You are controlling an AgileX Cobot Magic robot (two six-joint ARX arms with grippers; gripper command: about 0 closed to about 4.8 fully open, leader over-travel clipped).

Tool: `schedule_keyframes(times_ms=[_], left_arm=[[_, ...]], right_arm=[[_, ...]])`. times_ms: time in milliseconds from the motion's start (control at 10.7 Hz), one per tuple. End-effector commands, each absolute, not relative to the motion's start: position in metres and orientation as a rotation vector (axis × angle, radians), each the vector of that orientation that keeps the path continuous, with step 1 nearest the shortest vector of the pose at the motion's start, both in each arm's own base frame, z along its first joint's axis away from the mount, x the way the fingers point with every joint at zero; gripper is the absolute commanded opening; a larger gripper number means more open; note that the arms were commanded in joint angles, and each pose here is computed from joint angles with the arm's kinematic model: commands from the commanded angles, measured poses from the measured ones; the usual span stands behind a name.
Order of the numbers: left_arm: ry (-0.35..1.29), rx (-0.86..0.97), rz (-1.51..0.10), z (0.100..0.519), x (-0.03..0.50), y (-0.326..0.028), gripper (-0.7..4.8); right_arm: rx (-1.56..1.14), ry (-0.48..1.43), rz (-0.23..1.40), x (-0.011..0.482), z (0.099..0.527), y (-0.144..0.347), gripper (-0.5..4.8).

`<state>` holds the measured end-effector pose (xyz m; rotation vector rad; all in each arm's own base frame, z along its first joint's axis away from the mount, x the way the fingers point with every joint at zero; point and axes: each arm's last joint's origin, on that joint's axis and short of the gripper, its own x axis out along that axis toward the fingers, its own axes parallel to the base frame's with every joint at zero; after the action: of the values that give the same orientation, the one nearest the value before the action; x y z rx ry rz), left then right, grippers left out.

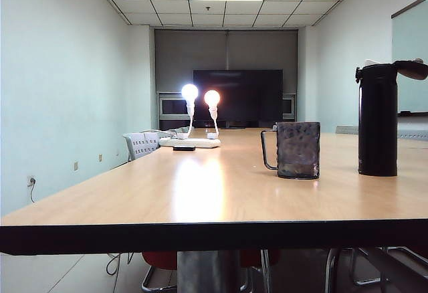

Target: Pick up the black thermos cup, pour some water from it into the cup, and then put the thermos cup back on the table.

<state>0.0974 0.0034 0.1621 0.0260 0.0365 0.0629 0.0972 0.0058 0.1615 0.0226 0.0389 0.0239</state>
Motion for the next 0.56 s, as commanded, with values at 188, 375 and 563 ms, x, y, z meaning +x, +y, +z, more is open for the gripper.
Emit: schedule_keyframes(times_ms=[188,375,563], left_arm=[[0.021,0.026,0.061,0.163,0.098,0.003,-0.06],[0.005,-0.003,0.062,0.166,0.097,0.003,-0.05],[-0.096,-0.097,0.113,0.201,0.091,0.005,-0.05]], right_arm=[[0.025,0.024,0.025,0.097,0.162,0.006,-0.01],[0.027,-0.011,0.025,0.097,0.166,0.006,-0.01],[0.043,-0.123,-0.203,0.085,0.225,-0.002,-0.01]])
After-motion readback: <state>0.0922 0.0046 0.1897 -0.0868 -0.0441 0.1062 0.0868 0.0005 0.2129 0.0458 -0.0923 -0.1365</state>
